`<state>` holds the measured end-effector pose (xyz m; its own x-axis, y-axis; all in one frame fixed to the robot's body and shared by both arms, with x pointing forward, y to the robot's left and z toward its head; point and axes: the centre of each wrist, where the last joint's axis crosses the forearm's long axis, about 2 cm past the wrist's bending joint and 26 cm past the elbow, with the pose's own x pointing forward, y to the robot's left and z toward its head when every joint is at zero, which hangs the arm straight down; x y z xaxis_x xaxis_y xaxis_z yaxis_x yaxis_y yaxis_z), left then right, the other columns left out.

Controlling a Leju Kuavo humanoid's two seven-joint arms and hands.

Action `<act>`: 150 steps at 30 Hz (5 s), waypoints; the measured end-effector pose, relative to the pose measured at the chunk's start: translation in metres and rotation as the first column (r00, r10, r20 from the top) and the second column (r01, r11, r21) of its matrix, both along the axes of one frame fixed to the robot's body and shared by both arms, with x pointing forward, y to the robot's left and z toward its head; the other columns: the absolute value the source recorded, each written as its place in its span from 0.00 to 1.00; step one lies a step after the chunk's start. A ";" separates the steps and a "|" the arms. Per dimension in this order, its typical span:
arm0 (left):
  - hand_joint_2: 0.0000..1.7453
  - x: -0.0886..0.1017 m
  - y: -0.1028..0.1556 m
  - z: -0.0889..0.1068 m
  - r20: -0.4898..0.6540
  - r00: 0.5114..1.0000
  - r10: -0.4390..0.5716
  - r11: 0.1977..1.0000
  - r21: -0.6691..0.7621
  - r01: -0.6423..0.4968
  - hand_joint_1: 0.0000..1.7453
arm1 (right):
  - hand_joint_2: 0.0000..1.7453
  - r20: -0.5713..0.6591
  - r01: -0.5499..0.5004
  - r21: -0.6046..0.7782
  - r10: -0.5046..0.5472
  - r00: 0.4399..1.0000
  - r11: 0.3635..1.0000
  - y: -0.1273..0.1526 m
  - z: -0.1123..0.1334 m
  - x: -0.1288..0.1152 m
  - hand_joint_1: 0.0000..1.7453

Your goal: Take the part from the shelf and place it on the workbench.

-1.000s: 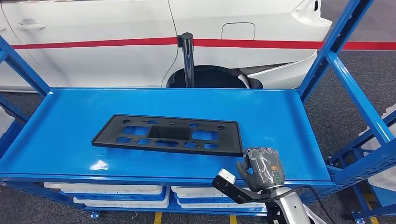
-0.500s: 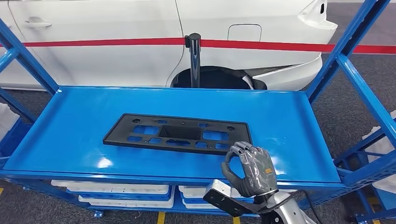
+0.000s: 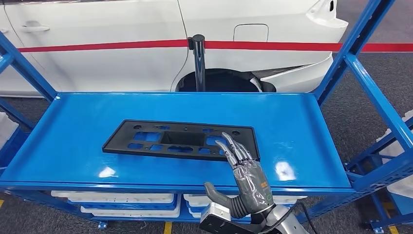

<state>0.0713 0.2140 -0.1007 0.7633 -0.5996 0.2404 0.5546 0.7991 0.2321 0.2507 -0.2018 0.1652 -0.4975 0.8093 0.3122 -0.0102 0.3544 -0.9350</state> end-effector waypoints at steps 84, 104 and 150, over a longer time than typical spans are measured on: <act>0.00 0.021 -0.004 0.004 0.009 0.987 -0.160 0.987 0.008 0.160 0.00 | 1.00 0.113 0.370 -0.524 -0.367 0.923 0.767 -0.040 -0.017 0.129 1.00; 0.00 0.017 -0.004 0.004 0.012 0.988 -0.151 0.988 0.012 0.151 0.00 | 1.00 0.274 0.370 -0.220 -0.307 0.911 0.903 -0.028 0.027 0.118 1.00; 1.00 0.006 0.005 0.000 0.074 0.991 -0.109 0.992 -0.060 0.114 0.00 | 1.00 -0.062 -0.063 0.907 0.280 0.958 0.417 -0.040 0.115 0.082 1.00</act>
